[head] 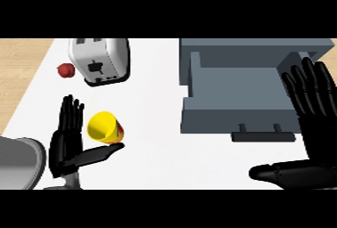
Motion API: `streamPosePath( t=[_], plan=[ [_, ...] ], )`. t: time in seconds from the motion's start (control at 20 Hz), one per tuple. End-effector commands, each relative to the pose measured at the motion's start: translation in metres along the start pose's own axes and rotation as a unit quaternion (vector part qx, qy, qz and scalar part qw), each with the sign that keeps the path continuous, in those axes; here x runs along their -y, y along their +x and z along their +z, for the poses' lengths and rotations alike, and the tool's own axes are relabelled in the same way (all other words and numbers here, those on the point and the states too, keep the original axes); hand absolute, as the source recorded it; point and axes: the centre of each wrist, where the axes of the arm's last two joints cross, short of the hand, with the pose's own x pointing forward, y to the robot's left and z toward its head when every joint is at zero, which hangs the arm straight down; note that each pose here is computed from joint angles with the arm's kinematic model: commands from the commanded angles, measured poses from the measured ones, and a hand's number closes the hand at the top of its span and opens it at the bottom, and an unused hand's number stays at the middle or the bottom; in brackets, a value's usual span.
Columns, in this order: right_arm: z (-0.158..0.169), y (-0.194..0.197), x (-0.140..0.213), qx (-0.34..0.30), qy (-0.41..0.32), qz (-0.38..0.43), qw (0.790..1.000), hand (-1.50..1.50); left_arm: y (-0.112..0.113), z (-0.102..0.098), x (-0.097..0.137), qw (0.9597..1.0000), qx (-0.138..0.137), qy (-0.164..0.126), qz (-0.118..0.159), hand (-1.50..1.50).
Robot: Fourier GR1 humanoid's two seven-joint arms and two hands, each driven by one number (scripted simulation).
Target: Pick up the cup, place it into the drawer and close the drawer
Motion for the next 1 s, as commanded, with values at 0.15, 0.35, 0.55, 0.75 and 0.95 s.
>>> streamPosePath(
  t=[0.15,0.35,0.55,0.75,0.95],
  plan=[
    [-0.007,0.003,-0.008,0.000,0.011,0.002,1.000,-1.50,-0.030,-0.012,-0.018,0.9998,-0.016,0.007,-0.006,-1.50],
    [-0.014,0.012,0.000,0.005,0.004,-0.004,1.000,-1.50,-0.034,-0.013,-0.015,0.9998,-0.020,0.006,0.003,-1.50],
    [-0.002,0.016,-0.003,0.004,0.010,-0.008,1.000,-1.50,-0.075,-0.002,-0.012,0.9995,-0.026,0.016,0.004,-1.50],
    [-0.017,0.017,-0.002,0.006,0.019,-0.004,1.000,-1.50,-0.082,-0.002,-0.028,0.9993,-0.024,0.029,-0.001,-1.50],
    [0.003,0.012,-0.007,0.000,0.006,-0.010,1.000,-1.50,-0.077,0.007,-0.039,0.9995,-0.022,0.023,-0.004,-1.50]
  ],
)
